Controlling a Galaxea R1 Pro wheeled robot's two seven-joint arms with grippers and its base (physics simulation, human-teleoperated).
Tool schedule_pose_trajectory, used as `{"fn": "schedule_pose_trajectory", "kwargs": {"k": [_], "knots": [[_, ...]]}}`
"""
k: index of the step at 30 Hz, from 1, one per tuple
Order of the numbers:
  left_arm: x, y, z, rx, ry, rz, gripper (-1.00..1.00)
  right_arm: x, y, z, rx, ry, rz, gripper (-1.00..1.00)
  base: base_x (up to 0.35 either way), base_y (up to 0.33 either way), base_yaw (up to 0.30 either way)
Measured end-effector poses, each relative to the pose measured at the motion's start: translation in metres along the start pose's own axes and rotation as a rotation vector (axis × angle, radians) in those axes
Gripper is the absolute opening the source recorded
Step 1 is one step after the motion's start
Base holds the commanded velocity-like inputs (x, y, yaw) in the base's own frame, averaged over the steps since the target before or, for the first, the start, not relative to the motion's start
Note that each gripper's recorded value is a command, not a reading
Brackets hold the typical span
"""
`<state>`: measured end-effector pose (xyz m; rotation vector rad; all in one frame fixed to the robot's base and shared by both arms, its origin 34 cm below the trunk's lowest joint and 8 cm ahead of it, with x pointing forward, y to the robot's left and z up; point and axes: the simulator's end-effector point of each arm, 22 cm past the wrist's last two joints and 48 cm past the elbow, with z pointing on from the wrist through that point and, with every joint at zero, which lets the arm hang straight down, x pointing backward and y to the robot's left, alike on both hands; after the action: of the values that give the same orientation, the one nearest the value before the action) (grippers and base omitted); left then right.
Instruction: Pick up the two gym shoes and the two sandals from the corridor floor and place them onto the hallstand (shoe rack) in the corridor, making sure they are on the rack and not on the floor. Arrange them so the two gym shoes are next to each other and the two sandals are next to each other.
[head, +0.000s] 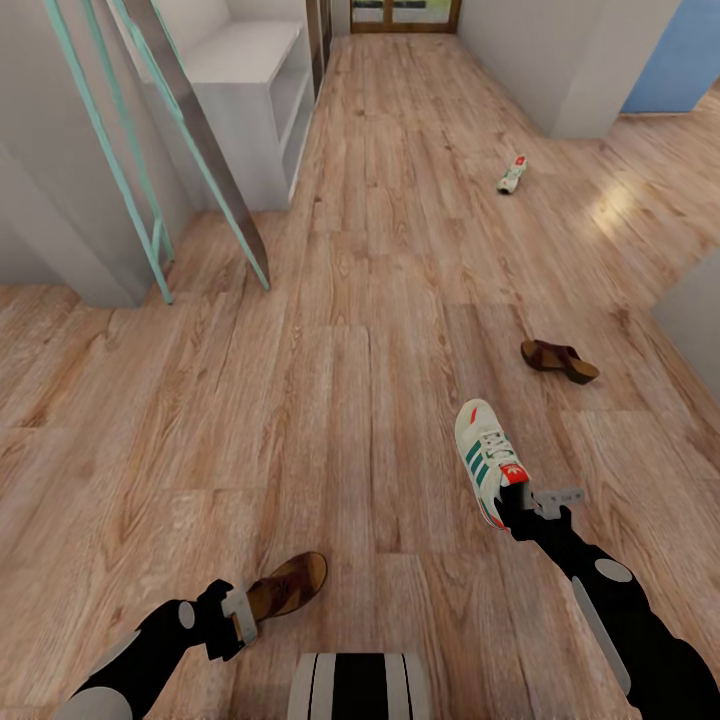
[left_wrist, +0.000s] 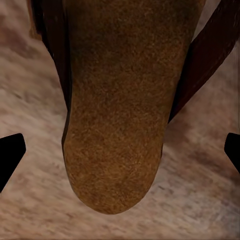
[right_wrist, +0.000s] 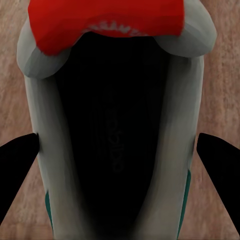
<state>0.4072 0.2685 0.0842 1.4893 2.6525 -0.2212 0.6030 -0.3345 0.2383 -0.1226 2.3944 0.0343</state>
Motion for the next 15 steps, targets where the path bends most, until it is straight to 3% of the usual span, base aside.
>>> {"fn": "schedule_pose_trajectory", "kwargs": {"k": [15], "knots": [[0.0021,-0.0005,0.0053,0.008,0.011,0.012,1.0,0.0099,0.0005,0.0037,-0.001,0.018,0.001,-1.0,0.0,0.0,0.0]]}}
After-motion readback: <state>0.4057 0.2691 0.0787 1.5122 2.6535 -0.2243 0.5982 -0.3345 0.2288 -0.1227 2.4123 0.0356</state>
